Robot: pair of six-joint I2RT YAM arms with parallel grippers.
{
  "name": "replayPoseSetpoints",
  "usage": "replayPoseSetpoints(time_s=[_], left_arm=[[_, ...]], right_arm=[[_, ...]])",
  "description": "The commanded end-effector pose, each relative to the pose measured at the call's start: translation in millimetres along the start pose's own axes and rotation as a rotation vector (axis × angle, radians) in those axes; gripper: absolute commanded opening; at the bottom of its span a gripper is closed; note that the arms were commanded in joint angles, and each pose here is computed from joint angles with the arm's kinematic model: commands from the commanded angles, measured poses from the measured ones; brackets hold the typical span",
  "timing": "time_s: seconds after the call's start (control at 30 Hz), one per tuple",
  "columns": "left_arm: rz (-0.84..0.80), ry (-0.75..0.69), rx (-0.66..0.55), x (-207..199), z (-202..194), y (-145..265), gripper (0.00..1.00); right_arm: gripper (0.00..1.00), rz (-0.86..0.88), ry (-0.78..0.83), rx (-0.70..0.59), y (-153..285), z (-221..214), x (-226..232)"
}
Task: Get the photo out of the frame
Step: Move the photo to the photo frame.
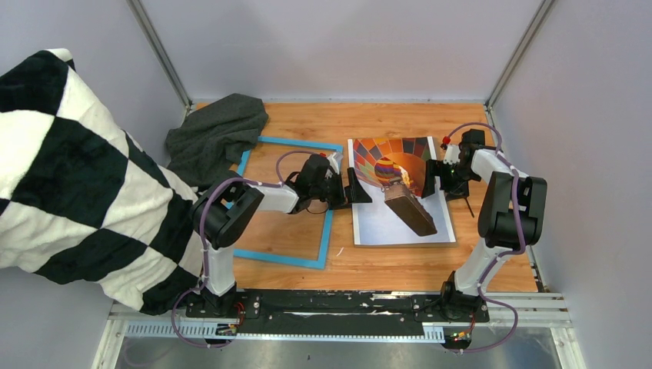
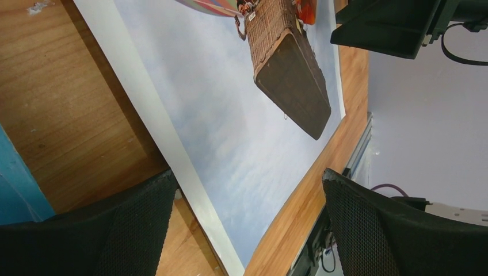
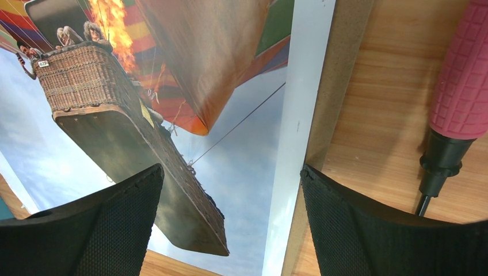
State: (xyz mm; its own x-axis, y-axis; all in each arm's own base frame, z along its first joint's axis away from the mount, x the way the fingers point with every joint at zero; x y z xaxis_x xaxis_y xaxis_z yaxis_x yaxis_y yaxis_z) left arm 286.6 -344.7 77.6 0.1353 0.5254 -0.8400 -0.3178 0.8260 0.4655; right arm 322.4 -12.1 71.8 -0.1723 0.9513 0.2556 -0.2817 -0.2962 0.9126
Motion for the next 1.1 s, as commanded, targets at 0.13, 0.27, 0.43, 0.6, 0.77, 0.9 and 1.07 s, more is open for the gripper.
replayPoseSetpoints(time_s=[0.13, 0.27, 0.43, 0.6, 0.77, 0.9, 1.07], left_arm=[[0.038, 0.014, 0.023, 13.9, -4.5, -7.6, 0.97], [0.006, 0.000, 0.018, 1.5, -0.9, -2.1, 0.97], [-0.052, -0.018, 0.026, -17.9, 4.8, 3.3, 0.95], [-0.080, -0.029, 0.023, -27.5, 8.9, 8.8, 0.94], [-0.090, -0.037, 0.011, -30.8, 13.6, 13.3, 0.94], [-0.099, -0.041, 0.016, -33.8, 13.6, 14.3, 0.93], [-0.100, -0.040, 0.020, -33.2, 13.7, 13.2, 0.92]], right_arm=[[0.90, 0.066, -0.050, 0.111, -27.1, -28.3, 2.5], [0.90, 0.070, -0.053, 0.113, -28.1, -28.8, 2.4], [0.90, 0.076, -0.054, 0.117, -29.3, -29.5, 3.1], [0.90, 0.076, -0.053, 0.116, -29.3, -29.4, 2.8], [0.90, 0.076, -0.053, 0.118, -29.9, -29.4, 2.6], [0.90, 0.075, -0.054, 0.120, -30.1, -29.6, 2.3], [0.90, 0.073, -0.054, 0.120, -30.0, -29.7, 2.2]])
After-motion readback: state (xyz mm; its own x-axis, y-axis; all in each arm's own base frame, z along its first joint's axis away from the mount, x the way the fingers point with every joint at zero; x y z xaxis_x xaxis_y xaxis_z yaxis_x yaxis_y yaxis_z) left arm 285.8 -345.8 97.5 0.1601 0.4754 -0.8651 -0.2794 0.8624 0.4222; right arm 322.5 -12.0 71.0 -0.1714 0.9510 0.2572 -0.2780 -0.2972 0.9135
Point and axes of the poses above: each gripper's point midway between its finger pads, its own y axis back along the fingers, its own x axis along the line the jaws close on, z = x × y, the point moved 4 cm from there along y, back along the fingers, and after that the axes turned 6 degrees about y, right-handed, at the moved point
